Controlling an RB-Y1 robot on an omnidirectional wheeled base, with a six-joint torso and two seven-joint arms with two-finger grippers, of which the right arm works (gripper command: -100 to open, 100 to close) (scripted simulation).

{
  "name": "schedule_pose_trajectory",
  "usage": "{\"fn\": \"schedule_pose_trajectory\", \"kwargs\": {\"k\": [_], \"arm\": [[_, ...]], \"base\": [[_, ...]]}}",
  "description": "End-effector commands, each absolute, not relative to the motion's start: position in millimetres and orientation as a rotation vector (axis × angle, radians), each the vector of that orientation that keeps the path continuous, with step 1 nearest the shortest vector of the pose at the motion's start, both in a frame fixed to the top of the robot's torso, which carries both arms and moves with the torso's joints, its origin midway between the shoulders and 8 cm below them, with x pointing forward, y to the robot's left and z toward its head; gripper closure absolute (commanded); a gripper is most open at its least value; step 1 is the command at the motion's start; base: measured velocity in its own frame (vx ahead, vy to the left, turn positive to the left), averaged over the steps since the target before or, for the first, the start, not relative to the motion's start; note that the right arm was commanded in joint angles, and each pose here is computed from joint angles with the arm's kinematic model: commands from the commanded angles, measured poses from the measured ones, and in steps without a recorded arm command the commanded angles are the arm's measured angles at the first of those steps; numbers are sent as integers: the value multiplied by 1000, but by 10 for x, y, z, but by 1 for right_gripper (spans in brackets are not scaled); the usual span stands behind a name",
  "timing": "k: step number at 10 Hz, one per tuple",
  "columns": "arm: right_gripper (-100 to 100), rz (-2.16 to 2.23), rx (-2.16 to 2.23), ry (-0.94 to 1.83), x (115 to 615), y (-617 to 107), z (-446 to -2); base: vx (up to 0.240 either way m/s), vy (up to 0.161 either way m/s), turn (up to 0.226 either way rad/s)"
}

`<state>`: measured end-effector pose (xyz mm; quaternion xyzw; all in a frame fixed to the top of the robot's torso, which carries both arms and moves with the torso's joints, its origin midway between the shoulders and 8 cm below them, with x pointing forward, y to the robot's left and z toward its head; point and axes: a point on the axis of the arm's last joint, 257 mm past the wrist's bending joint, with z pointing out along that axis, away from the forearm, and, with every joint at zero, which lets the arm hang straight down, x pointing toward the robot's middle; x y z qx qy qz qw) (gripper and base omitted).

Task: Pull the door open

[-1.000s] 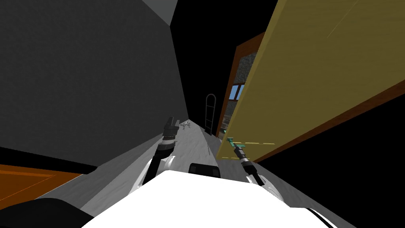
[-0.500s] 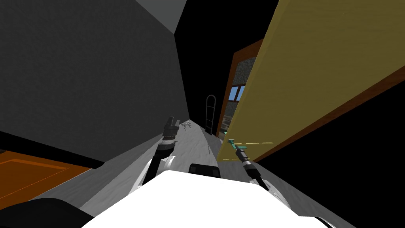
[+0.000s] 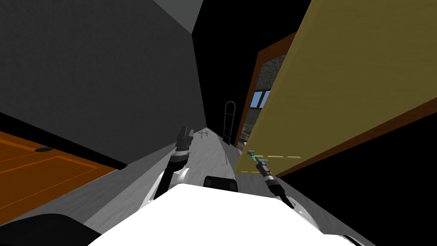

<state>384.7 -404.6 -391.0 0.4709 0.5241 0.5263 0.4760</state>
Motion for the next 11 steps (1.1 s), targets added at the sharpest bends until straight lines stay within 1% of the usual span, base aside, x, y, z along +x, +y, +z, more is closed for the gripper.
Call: {"fn": "schedule_pose_trajectory", "kwargs": {"k": [1, 2, 3, 4, 7, 9, 10, 11], "arm": [[100, 1290, 1157, 1289, 3735, -4062, -3949], [100, 1290, 1157, 1289, 3735, -4062, -3949], [100, 1291, 1156, 1290, 3606, -4149, -3940], [100, 1312, 1132, 1279, 3676, -4101, -3860], [100, 1291, 1156, 1290, 3606, -4149, -3940], [100, 1291, 1154, 1291, 3470, -4238, -3926], [100, 1292, 1152, 1290, 3516, -4211, -3921], [100, 1307, 1142, 1304, 3412, -4188, -3924]], "base": [[-124, -37, 103], [-76, -30, 37], [-141, -57, 213], [-144, -70, 116], [-18, -9, -1], [-75, -43, 149], [-49, -30, 49], [-129, -65, 145]]}}
